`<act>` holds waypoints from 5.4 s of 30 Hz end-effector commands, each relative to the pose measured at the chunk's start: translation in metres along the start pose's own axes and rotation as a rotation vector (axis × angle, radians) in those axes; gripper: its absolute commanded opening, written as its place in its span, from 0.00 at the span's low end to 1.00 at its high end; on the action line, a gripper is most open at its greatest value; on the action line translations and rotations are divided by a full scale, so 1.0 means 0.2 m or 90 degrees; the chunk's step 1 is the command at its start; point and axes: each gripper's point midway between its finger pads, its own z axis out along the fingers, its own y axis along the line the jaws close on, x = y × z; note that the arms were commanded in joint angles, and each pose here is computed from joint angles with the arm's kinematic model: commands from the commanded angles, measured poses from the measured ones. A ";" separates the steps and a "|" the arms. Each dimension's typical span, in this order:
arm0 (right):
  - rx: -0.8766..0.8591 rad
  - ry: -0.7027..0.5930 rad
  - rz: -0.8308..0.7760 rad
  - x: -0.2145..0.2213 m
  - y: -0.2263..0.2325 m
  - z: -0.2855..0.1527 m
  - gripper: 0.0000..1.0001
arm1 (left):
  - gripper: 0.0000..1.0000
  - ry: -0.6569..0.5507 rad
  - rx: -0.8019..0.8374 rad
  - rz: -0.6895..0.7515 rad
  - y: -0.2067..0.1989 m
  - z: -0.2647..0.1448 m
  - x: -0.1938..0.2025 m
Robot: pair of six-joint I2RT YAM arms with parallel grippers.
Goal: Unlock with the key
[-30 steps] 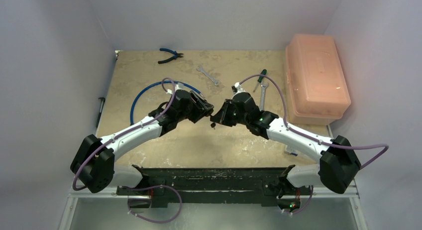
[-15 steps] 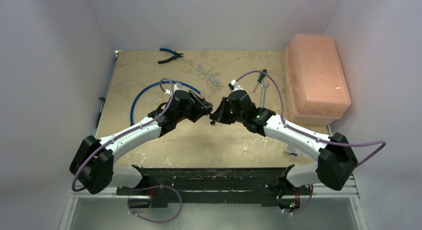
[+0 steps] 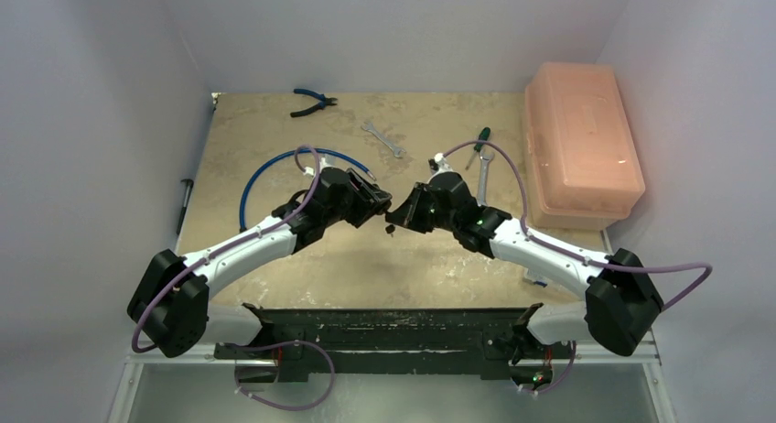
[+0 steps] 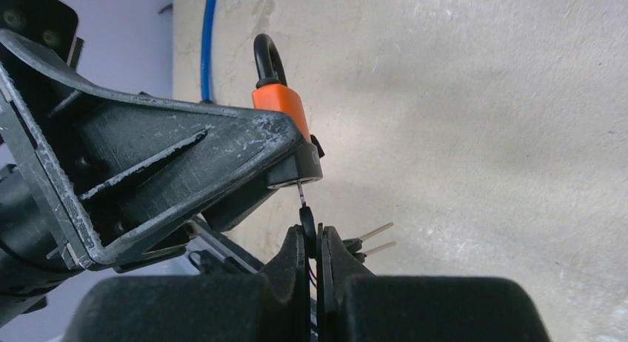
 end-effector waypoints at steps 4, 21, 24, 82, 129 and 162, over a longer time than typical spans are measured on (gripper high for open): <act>-0.031 -0.098 0.083 -0.21 -0.01 0.00 0.00 | 0.00 0.037 0.032 -0.001 -0.05 -0.08 0.06; 0.063 -0.164 0.075 -0.35 -0.09 0.03 0.00 | 0.00 0.054 0.033 0.007 -0.06 -0.06 0.12; 0.064 -0.172 0.067 -0.37 -0.07 0.03 0.00 | 0.00 0.055 0.035 0.006 -0.07 -0.05 0.13; 0.043 -0.198 -0.100 -0.37 -0.01 0.12 0.00 | 0.00 0.076 0.043 -0.013 -0.07 -0.02 0.21; -0.017 0.049 -0.109 -0.24 0.06 -0.08 0.68 | 0.00 0.017 0.116 0.276 -0.07 0.01 0.14; -0.007 0.019 -0.081 -0.30 0.03 -0.06 0.66 | 0.00 0.010 0.210 0.411 -0.18 -0.13 0.14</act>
